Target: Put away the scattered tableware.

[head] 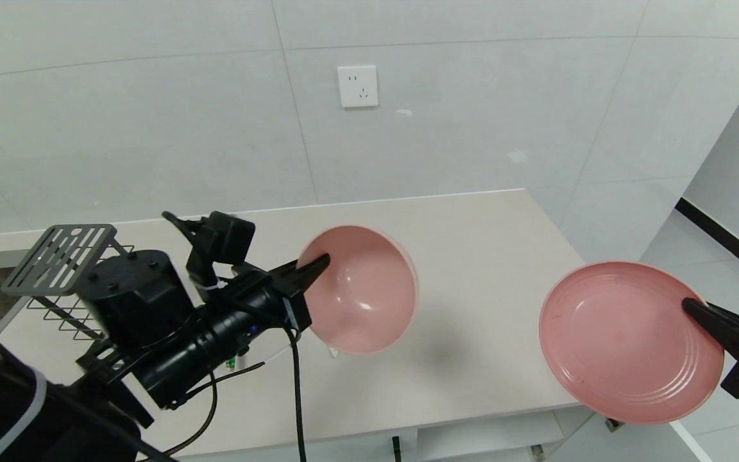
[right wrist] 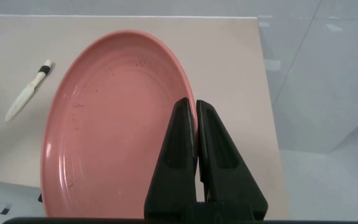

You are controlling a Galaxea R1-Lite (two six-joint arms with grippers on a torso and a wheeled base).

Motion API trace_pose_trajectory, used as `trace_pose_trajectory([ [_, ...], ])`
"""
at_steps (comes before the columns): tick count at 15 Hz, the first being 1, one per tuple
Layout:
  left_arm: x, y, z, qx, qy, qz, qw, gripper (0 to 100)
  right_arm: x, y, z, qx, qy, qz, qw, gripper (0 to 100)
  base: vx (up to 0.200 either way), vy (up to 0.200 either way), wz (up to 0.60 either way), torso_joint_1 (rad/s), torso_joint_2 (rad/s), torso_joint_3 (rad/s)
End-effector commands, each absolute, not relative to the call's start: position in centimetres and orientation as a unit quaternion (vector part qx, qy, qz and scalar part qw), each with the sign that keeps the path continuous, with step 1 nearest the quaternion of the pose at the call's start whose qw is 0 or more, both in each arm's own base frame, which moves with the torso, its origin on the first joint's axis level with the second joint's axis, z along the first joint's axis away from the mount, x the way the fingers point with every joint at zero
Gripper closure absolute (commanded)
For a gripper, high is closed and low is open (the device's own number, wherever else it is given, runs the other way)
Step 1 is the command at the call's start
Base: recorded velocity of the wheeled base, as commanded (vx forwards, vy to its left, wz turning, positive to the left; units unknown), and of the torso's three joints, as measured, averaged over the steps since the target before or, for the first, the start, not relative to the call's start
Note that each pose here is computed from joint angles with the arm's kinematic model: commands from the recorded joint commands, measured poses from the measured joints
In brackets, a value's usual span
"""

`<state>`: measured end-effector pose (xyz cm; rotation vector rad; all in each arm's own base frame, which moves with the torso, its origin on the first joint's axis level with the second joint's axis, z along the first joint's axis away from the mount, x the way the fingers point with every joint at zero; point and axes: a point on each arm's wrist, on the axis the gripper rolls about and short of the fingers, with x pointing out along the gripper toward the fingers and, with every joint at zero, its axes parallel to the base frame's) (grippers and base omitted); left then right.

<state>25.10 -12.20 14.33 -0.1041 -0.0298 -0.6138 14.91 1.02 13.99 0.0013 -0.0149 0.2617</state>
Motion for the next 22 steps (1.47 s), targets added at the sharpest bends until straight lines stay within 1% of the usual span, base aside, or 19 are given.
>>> trace_pose_trajectory([
  [1, 24.1, -10.5, 12.6, -0.055, -0.006, -0.300, 0.952, 100, 14.6, 0.9, 14.1, 0.014, -0.007, 0.128, 0.992, 100, 0.000, 0.000, 0.00, 0.000, 0.00, 0.000],
  [2, 24.0, -10.2, 12.3, -0.054, -0.005, -0.300, 0.952, 100, 14.5, 0.9, 14.1, 0.016, -0.006, 0.128, 0.992, 100, 0.000, 0.000, 0.00, 0.000, 0.00, 0.000],
  [3, 23.6, -9.6, 11.7, -0.047, 0.009, -0.294, 0.955, 100, 14.2, 0.7, 14.3, 0.020, -0.010, 0.120, 0.992, 100, 0.000, 0.000, 0.00, 0.000, 0.00, 0.000],
  [5, 22.7, -9.1, 11.8, -0.024, 0.006, -0.280, 0.960, 100, 13.7, 0.5, 14.8, 0.026, -0.023, 0.112, 0.993, 100, 0.000, 0.000, 0.00, 0.000, 0.00, 0.000],
  [8, 21.0, -8.3, 12.4, -0.026, 0.001, -0.270, 0.963, 100, 11.1, 0.5, 14.6, 0.037, 0.002, 0.112, 0.993, 100, 0.000, 0.000, 0.00, 0.000, 0.00, 0.000],
  [10, 19.1, -7.4, 12.9, -0.029, -0.005, -0.221, 0.975, 100, 8.2, 0.5, 14.2, 0.040, 0.020, 0.109, 0.993, 100, 0.000, 0.000, 0.00, 0.000, 0.00, 0.000],
  [11, 18.6, -7.2, 12.7, -0.030, 0.000, -0.218, 0.975, 100, 7.5, 0.5, 14.0, 0.040, 0.024, 0.108, 0.993, 100, 0.000, 0.000, 0.00, 0.000, 0.00, 0.000],
  [12, 17.5, -6.9, 11.8, -0.022, 0.026, -0.217, 0.976, 100, 6.2, 0.4, 13.5, 0.039, 0.033, 0.103, 0.993, 100, 0.000, 0.000, 0.00, 0.000, 0.00, 0.000],
  [13, 17.2, -6.9, 11.3, -0.020, 0.038, -0.220, 0.974, 100, 5.8, 0.4, 13.4, 0.039, 0.029, 0.101, 0.994, 100, 0.000, 0.000, 0.00, 0.000, 0.00, 0.000],
  [16, 17.0, -7.5, 11.4, -0.025, 0.039, -0.234, 0.971, 100, 5.9, 0.4, 14.3, 0.038, 0.005, 0.101, 0.994, 100, 0.000, 0.000, 0.00, 0.000, 0.00, 0.000],
  [19, 16.9, -7.6, 11.4, -0.022, 0.036, -0.229, 0.972, 100, 7.7, 0.5, 16.6, 0.037, -0.008, 0.110, 0.993, 100, 0.000, 0.000, 0.00, 0.000, 0.00, 0.000],
  [21, 16.9, -7.6, 11.4, -0.020, 0.036, -0.230, 0.972, 100, 9.3, 1.5, 17.4, 0.033, -0.033, 0.165, 0.985, 100, 0.000, 0.000, 0.00, 0.000, 0.00, 0.000],
  [22, 16.8, -7.6, 11.8, -0.023, 0.025, -0.231, 0.972, 100, 10.3, 1.8, 17.6, 0.031, -0.042, 0.176, 0.983, 100, 0.000, 0.000, 0.00, 0.000, 0.00, 0.000],
])
